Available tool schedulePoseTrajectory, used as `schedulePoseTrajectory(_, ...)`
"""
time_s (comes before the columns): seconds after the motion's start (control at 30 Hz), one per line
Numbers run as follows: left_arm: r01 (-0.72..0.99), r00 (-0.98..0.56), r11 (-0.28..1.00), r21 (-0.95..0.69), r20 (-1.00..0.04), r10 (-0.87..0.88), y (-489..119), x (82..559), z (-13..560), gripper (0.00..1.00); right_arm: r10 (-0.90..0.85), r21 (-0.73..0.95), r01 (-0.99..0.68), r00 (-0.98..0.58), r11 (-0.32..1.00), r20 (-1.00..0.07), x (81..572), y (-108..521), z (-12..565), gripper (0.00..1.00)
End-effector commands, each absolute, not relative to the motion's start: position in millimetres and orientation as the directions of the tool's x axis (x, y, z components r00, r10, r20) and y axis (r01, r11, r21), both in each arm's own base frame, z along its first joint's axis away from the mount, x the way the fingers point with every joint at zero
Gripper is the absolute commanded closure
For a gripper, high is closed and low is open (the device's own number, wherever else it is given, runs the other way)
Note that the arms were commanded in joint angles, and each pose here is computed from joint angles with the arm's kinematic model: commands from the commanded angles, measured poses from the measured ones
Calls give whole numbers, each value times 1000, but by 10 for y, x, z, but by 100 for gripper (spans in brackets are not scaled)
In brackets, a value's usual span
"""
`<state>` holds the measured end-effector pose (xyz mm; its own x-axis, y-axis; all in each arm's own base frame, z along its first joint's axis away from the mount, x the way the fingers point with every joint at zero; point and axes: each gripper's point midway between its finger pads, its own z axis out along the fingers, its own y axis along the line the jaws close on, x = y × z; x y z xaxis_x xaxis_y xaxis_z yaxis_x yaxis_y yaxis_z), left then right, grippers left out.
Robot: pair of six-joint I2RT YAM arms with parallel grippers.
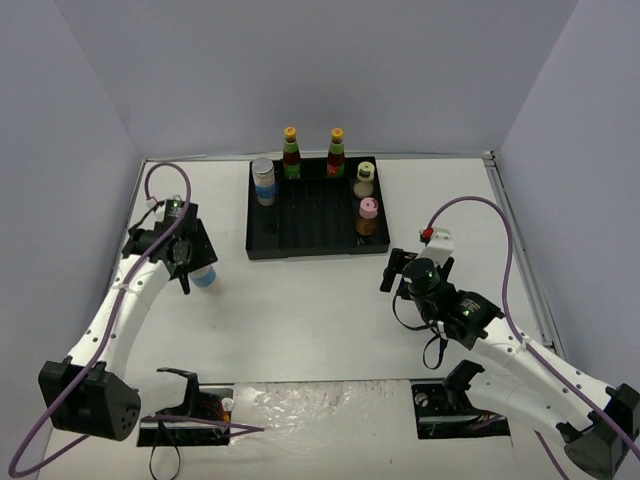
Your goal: Organize the condiment bottles
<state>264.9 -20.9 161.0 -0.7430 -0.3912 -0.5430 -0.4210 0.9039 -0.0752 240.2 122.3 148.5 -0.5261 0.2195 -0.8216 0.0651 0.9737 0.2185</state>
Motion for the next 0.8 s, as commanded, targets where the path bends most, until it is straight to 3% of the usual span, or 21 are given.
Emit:
schedulePoseTrajectory(0.0, -326, -614, 925, -195, -700, -363, -342, 3036, 2610, 100, 229, 231, 59, -497, 971, -837, 2470, 1271, 1554, 21)
schedulePoseTrajectory(0.3, -92, -608, 982, -163, -772, -184, -1060, 3631, 3220, 100, 231, 224, 74, -492, 972, -839, 2482, 1250, 1554, 22)
schedulePoseTrajectory(0.77, -19, -676, 996, -84, -733, -75, -1615, 4531, 2616, 100, 241, 225, 91, -484, 970, -841, 2479, 1216, 1569, 21)
